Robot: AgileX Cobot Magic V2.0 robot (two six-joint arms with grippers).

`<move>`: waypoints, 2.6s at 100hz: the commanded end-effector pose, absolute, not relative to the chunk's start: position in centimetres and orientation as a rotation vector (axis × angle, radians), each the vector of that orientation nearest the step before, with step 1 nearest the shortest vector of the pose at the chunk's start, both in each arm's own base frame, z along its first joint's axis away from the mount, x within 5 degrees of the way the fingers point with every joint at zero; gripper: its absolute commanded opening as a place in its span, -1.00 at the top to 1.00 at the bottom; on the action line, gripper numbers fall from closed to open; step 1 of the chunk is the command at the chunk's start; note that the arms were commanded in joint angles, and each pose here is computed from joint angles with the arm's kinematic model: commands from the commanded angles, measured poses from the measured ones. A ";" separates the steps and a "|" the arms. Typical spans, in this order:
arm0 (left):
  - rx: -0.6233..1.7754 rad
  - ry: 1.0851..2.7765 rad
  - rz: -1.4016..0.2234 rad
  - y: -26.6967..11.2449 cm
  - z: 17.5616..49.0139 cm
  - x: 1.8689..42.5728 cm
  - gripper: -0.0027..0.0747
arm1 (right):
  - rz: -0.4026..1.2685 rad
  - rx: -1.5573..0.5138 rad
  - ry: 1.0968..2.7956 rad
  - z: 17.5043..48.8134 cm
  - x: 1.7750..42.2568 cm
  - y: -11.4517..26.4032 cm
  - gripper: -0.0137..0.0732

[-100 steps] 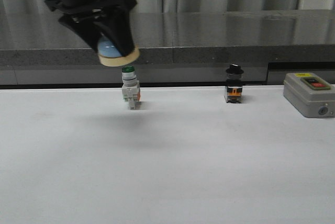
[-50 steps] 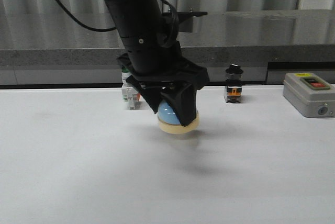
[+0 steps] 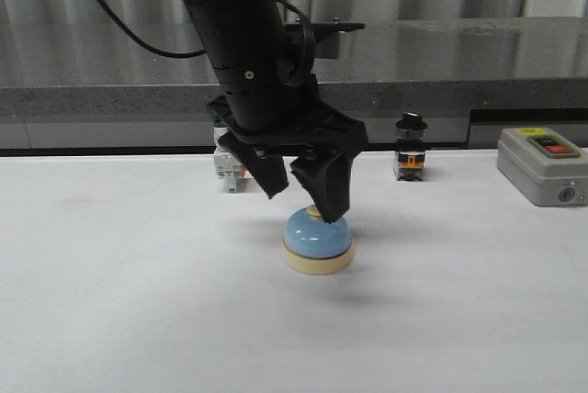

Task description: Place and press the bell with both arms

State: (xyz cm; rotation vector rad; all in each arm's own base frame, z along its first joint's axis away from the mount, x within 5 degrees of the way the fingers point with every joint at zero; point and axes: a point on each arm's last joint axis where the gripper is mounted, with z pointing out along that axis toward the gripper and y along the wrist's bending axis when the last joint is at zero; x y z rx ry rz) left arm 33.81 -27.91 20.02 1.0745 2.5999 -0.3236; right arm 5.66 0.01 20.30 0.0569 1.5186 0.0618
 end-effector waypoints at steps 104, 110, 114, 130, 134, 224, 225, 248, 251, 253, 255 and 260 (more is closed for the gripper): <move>0.203 2.550 -0.339 -8.7 34.7 36.5 0.98 | 0.049 0.051 1.405 21.6 5.4 0.0 0.84; 0.156 2.538 -0.325 -7.3 35.1 36.6 0.98 | 0.049 0.051 1.405 21.6 5.4 0.0 0.84; 0.132 2.529 -0.318 -6.6 35.4 36.5 0.98 | 0.049 0.051 1.405 21.6 5.4 0.0 0.84; 0.038 2.496 -0.286 -3.7 36.6 36.1 0.98 | 0.049 0.051 1.405 21.6 5.4 0.0 0.84; 0.017 2.487 -0.276 -3.0 36.9 35.9 0.98 | 0.049 0.051 1.405 21.6 5.4 0.0 0.84; -0.148 2.108 -0.092 1.2 34.4 25.4 0.98 | 0.049 0.051 1.405 21.6 5.4 0.0 0.84; -0.149 2.108 -0.091 1.2 34.2 25.3 0.98 | 0.049 0.051 1.405 21.6 5.4 0.0 0.84; -0.134 1.993 -0.055 1.1 33.5 20.8 0.98 | 0.049 0.051 1.405 21.6 5.4 0.0 0.84; -0.132 1.966 -0.051 1.1 33.5 20.1 0.98 | 0.049 0.051 1.405 21.6 5.4 0.0 0.84; -0.133 1.957 -0.050 1.1 33.4 19.8 0.98 | 0.049 0.051 1.405 21.6 5.4 0.0 0.84; -0.132 1.941 -0.049 1.0 33.3 19.3 0.98 | 0.049 0.051 1.405 21.6 5.4 0.0 0.84; -0.130 1.909 -0.044 1.0 33.2 18.3 0.98 | 0.049 0.051 1.405 21.6 5.4 0.0 0.84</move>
